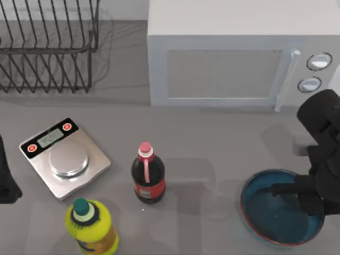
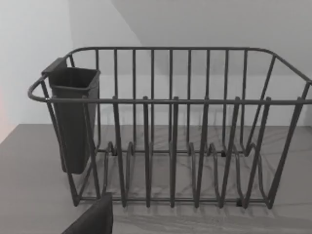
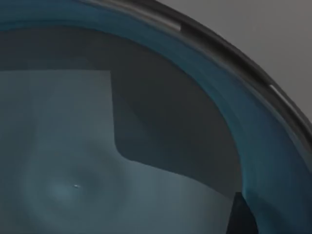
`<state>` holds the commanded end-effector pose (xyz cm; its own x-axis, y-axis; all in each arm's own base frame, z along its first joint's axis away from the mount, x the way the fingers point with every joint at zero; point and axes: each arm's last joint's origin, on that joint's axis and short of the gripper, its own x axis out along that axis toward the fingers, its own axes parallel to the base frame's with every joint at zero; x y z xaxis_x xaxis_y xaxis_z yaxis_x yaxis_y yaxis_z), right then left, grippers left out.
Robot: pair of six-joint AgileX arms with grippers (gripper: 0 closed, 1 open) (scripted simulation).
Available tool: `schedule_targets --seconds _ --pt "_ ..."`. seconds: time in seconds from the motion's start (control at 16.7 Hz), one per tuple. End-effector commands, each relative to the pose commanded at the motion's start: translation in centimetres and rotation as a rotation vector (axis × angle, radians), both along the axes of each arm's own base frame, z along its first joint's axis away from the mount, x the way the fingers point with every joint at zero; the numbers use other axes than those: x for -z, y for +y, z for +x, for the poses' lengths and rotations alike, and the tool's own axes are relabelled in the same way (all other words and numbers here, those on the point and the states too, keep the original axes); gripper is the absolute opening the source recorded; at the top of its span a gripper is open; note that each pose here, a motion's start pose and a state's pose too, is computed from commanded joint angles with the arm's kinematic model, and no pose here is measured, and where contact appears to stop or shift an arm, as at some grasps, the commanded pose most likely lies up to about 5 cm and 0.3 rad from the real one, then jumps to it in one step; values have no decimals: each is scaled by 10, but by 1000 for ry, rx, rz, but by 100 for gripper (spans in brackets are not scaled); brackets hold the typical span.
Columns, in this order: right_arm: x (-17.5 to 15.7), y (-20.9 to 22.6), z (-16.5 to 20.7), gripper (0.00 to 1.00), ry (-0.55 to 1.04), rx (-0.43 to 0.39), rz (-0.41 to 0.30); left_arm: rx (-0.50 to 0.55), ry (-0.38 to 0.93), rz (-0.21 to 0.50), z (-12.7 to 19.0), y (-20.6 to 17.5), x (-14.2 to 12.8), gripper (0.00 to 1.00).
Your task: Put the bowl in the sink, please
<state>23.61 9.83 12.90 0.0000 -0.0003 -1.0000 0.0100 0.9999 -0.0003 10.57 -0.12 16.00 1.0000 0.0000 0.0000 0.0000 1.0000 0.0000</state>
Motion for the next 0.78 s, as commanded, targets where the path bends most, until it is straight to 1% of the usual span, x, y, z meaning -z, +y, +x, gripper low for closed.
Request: schedule_targets --seconds 0.48,0.6,0.78 --pt "-4 1 2 0 -2 0 0 0 0 0 0 0 0 100" --pt "-17 4 7 0 -5 -1 1 0 0 0 0 0 0 100" --pt "-52 6 12 0 10 -1 -5 0 0 0 0 0 0 100"
